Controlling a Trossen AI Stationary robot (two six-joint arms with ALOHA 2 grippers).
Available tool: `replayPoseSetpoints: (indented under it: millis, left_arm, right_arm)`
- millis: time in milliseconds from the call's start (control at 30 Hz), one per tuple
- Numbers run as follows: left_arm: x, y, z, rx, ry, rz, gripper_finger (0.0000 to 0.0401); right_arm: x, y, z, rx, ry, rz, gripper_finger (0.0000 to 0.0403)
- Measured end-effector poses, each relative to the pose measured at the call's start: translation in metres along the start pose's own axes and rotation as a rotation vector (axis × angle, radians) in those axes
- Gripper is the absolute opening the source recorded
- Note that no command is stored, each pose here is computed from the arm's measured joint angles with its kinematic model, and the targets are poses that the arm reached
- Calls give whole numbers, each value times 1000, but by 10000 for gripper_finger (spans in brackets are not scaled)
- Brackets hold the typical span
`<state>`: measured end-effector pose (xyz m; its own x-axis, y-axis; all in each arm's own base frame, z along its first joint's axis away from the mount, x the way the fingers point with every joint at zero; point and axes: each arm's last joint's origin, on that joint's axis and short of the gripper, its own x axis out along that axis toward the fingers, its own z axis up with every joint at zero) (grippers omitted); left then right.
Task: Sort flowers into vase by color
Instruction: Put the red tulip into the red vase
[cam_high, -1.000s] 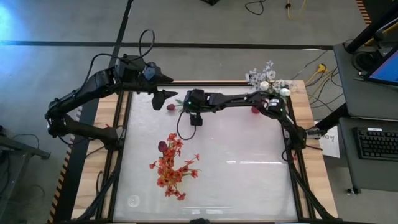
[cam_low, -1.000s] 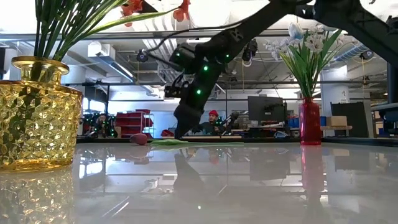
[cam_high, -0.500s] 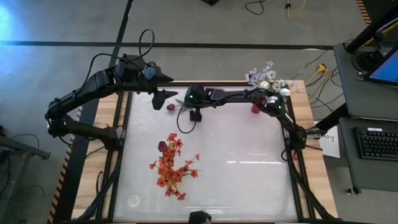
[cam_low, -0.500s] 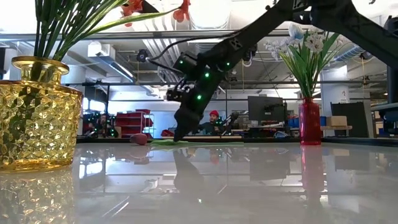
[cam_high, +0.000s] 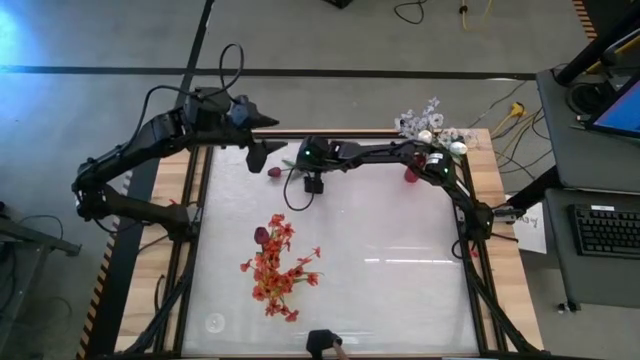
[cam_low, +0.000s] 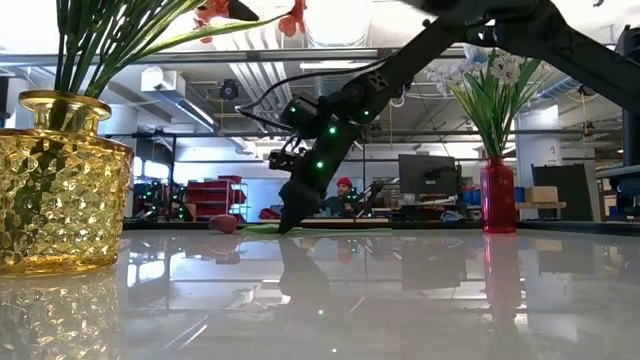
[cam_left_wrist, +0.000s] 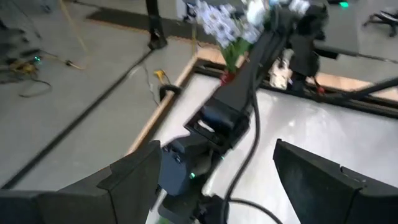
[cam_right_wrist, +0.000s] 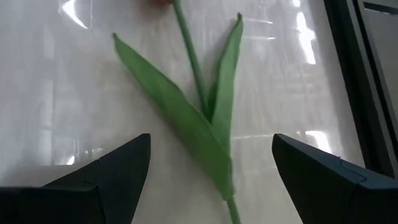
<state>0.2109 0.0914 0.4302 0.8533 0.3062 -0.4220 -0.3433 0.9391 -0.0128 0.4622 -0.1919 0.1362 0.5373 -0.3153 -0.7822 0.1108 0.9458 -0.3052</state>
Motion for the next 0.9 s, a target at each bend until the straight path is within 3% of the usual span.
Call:
replayPoseSetpoints:
  millis: [233, 633, 900]
  left_arm:
    - [-6, 1, 11, 37, -90, 46, 295]
    - [-10, 1, 13, 57, -104, 63, 295]
    - [-49, 1, 38, 82, -260, 112, 295]
  right_arm:
    - [2, -3, -2, 19, -22, 49, 288]
    - [3, 0, -3, 7, -29, 95, 140]
    - [4, -3, -4, 12, -31, 100, 51]
